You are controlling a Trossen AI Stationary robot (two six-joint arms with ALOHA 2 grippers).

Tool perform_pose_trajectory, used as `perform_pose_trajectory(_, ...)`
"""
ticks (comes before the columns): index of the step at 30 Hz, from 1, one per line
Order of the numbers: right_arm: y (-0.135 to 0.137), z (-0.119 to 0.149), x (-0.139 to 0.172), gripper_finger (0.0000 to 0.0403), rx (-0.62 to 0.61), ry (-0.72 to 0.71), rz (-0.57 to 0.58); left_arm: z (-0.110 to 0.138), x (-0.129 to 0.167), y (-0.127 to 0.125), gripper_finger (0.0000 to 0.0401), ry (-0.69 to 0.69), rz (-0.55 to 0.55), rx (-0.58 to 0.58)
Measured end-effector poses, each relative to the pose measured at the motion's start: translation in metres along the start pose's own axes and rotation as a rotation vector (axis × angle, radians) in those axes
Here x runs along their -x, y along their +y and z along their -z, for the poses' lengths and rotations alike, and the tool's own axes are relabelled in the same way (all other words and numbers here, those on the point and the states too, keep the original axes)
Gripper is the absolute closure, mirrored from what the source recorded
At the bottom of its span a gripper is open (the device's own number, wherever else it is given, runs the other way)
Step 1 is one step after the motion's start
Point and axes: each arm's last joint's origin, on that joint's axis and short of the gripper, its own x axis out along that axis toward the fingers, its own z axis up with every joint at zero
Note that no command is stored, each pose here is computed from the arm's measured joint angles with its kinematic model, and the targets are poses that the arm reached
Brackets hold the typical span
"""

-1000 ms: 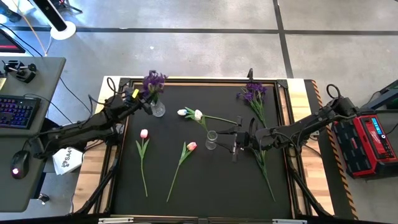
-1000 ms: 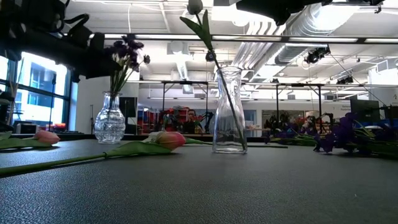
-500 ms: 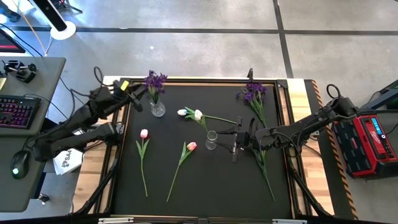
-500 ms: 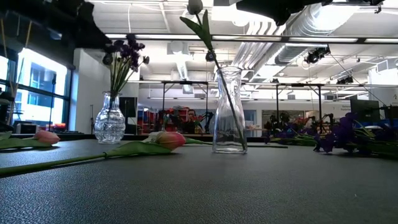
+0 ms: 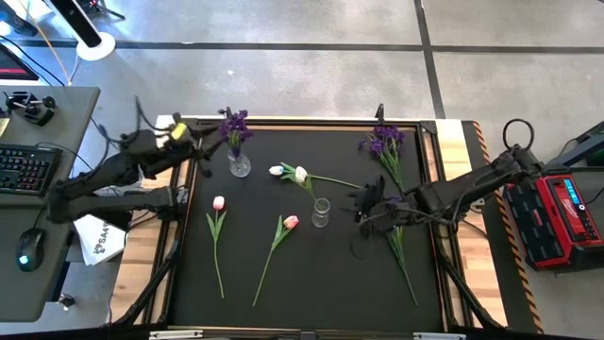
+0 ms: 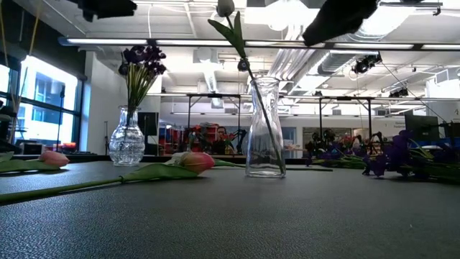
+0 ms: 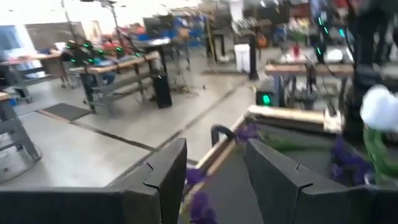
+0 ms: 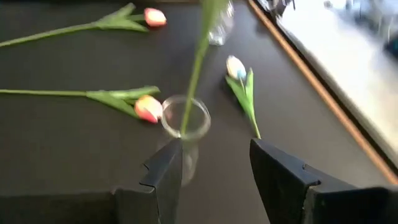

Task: Sort flowers into vase by color
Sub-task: Put the white tulip into the right transparent flower vase

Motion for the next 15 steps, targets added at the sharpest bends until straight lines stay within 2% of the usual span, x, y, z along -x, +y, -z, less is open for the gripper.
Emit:
perform_pose_trajectory(7, -0.004, 0.014, 0.000, 0.0231, -0.067, 0.166, -0.043, 0.006, -0.019, -0.037, 0.0247, 0.148, 0.014, -0.068)
perform_pose_trajectory(11, -0.013, 0.035, -0.017, 0.0231, -0.030, 0.281, -0.098, -0.001, -0.021, -0.061, 0.0247, 0.261, -0.001, -0.083)
perform_pose_trajectory(15, -0.030, 0.057, -0.044, 0.0237, -0.030, 0.334, -0.138, -0.002, -0.020, -0.089, 0.0247, 0.372, 0.080, -0.073)
